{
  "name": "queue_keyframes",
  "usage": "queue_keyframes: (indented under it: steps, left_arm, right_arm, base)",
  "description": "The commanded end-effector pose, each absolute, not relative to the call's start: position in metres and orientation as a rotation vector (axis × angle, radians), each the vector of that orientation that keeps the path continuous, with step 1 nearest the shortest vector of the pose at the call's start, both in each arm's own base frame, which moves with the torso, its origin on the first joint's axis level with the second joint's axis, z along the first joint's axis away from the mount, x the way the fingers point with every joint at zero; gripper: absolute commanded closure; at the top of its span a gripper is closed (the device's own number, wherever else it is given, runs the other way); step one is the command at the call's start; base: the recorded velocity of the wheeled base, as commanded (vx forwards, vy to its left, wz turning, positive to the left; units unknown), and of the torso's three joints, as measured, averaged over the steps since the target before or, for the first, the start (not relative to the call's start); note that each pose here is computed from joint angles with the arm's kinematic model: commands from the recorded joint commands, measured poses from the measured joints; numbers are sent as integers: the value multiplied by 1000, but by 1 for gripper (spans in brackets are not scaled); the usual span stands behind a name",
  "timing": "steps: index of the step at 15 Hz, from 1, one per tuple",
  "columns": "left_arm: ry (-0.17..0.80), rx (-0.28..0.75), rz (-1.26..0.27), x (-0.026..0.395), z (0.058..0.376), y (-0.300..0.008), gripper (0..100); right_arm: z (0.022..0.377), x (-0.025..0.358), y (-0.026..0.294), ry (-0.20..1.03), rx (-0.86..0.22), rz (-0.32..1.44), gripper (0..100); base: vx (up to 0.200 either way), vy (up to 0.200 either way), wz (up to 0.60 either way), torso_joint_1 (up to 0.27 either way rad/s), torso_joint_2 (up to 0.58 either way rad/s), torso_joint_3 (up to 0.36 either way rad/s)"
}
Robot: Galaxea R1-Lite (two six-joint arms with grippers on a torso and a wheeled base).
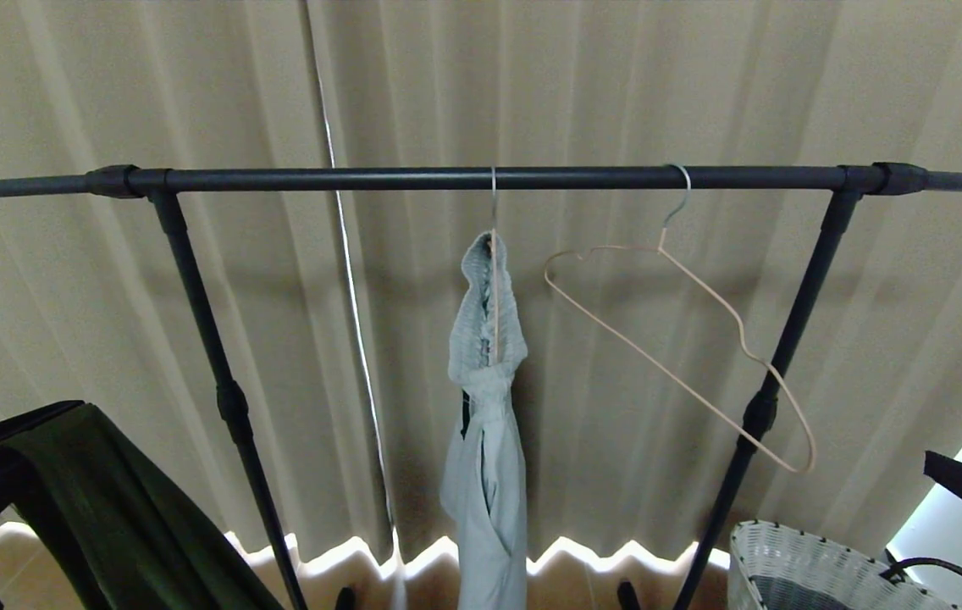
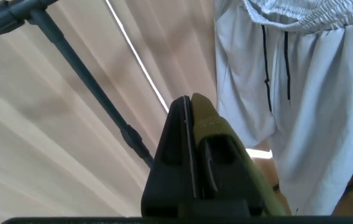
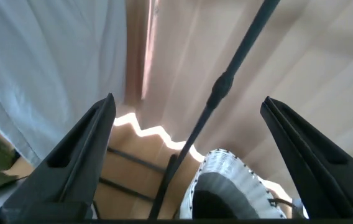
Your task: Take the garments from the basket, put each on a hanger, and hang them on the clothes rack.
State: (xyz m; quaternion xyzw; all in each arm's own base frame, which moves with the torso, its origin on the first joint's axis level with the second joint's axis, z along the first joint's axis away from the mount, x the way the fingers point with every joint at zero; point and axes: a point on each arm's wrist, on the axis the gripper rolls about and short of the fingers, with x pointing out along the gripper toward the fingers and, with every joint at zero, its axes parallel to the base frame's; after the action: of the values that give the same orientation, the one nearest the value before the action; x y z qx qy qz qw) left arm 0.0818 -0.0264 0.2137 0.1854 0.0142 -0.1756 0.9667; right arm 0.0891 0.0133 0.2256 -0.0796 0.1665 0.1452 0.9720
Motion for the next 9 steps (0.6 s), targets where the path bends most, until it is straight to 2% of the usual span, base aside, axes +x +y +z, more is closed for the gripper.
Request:
queue_keyframes:
  steps: [1, 5, 9]
  left_arm:
    - [28, 373, -355, 83, 215, -27, 100]
    - [23, 374, -356, 82, 215, -26, 100]
    - [19, 378, -358, 83, 216, -27, 100]
  right_arm:
    - [231, 110, 19, 398, -130, 321, 0]
    - [247, 127, 40, 458, -73, 398, 0]
    - [248, 150, 64, 510, -87, 338, 0]
  base:
    - [0, 0, 0, 0, 0, 0]
    - [0, 0, 0, 0, 0, 0]
    - [0, 0, 0, 0, 0, 0]
